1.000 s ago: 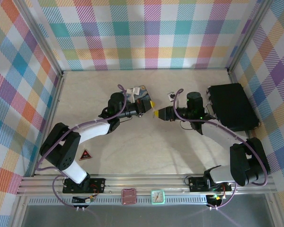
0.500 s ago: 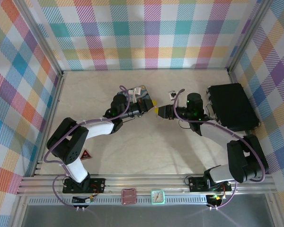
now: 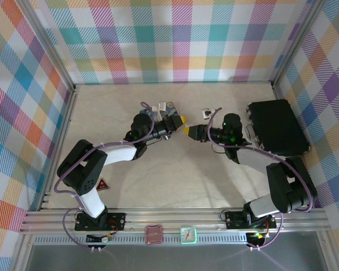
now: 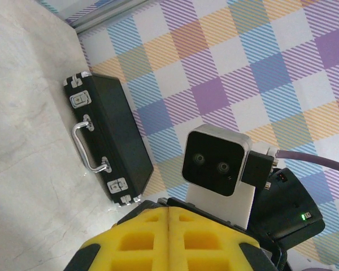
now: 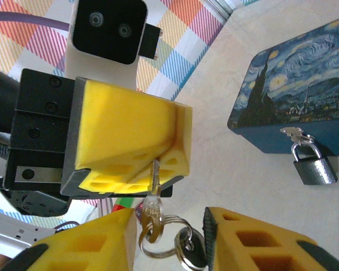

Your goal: Unlock a padlock with a key

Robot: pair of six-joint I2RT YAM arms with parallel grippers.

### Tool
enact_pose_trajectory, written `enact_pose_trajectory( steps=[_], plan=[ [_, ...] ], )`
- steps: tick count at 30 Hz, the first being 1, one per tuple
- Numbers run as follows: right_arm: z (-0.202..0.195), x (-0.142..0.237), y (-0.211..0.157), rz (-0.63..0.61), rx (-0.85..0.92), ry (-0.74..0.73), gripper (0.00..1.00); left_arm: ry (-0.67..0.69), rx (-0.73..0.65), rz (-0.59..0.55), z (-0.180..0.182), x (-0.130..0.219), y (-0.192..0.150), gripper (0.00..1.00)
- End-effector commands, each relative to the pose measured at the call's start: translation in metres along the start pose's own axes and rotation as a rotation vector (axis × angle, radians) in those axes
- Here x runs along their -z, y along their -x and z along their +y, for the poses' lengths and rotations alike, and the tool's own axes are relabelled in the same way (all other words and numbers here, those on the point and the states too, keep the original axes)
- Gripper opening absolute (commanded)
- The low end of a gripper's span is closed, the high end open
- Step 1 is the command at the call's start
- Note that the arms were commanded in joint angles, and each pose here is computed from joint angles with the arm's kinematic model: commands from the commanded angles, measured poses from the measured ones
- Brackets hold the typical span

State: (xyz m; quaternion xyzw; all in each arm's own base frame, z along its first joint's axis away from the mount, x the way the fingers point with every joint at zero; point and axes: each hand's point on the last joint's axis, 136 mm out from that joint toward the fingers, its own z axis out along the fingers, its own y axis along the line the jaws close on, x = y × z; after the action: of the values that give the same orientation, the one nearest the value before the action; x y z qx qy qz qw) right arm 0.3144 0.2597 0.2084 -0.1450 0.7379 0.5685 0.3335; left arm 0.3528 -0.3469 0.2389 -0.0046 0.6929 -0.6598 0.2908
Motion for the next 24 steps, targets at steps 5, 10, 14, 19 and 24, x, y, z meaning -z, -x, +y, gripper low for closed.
enact_pose_trajectory(
  steps=[5, 10, 14, 19, 24],
  plan=[
    [0.002, 0.000, 0.011, -0.045, 0.031, 0.005, 0.39, -0.060, -0.005, -0.034, -0.008, 0.000, 0.001, 0.00],
    [0.003, -0.003, 0.014, -0.049, 0.011, 0.027, 0.35, -0.065, -0.002, -0.032, -0.008, -0.003, 0.002, 0.00],
    [0.001, -0.005, 0.014, -0.036, 0.010, 0.025, 0.07, -0.068, 0.000, -0.048, -0.008, -0.002, 0.004, 0.00],
    [-0.001, -0.006, 0.012, -0.032, -0.004, 0.033, 0.00, -0.069, -0.002, -0.067, -0.010, -0.002, 0.008, 0.00],
    [-0.001, -0.007, 0.017, -0.046, 0.002, 0.022, 0.00, -0.071, 0.007, -0.096, -0.008, -0.002, 0.015, 0.02]
  ],
)
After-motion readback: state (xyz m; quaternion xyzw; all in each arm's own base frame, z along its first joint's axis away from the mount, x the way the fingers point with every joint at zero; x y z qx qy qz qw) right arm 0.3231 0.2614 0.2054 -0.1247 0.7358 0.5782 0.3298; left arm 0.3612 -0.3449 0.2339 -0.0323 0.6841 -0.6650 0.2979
